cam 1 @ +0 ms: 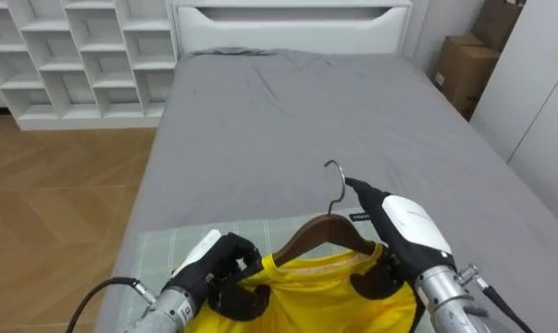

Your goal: Hang clothes

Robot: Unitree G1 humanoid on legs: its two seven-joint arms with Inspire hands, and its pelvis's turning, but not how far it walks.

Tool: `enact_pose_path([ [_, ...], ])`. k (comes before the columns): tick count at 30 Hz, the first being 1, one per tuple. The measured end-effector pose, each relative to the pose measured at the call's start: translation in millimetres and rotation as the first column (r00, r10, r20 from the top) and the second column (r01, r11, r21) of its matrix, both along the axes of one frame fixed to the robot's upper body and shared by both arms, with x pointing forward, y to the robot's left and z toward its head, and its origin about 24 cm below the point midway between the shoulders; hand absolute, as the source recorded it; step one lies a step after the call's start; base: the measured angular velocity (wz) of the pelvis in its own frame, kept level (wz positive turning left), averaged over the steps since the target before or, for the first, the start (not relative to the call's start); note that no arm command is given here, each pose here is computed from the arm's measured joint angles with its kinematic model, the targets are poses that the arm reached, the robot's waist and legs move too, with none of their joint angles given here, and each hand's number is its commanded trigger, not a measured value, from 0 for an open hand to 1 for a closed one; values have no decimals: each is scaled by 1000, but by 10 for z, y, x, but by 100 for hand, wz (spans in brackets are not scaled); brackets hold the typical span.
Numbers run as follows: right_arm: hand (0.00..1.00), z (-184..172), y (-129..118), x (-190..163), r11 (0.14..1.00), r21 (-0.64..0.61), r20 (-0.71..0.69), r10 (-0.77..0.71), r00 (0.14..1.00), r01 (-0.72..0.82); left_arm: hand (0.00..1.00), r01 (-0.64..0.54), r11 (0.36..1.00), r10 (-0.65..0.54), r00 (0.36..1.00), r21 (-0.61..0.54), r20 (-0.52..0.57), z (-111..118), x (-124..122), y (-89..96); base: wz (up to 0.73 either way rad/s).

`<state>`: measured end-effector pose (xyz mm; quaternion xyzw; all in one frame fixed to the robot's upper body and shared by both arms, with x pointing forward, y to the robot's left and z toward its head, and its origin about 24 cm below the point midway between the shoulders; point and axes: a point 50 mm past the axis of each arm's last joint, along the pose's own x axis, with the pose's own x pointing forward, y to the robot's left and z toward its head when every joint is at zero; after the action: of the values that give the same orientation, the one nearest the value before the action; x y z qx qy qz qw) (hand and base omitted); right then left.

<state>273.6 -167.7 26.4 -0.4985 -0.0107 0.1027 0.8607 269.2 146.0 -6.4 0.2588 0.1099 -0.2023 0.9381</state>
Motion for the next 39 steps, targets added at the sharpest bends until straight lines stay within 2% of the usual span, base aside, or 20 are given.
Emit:
enact_pose_path([
  [4, 0, -35, -1, 4, 1000, -4, 3, -10, 1000, 10, 100, 3, 998, -4, 1000, -66, -21, -2, -7, -28, 0],
  [8, 0, -120, -21, -4, 1000, -13, -18, -21, 1000, 21, 100, 2, 997, -4, 1000, -81, -23, -2, -8, -40, 0],
  [39, 0, -225, -55, -22, 999, -27, -63, -32, 998, 31, 100, 11, 999, -11, 1000, -51, -3, 43, 3, 9, 0],
])
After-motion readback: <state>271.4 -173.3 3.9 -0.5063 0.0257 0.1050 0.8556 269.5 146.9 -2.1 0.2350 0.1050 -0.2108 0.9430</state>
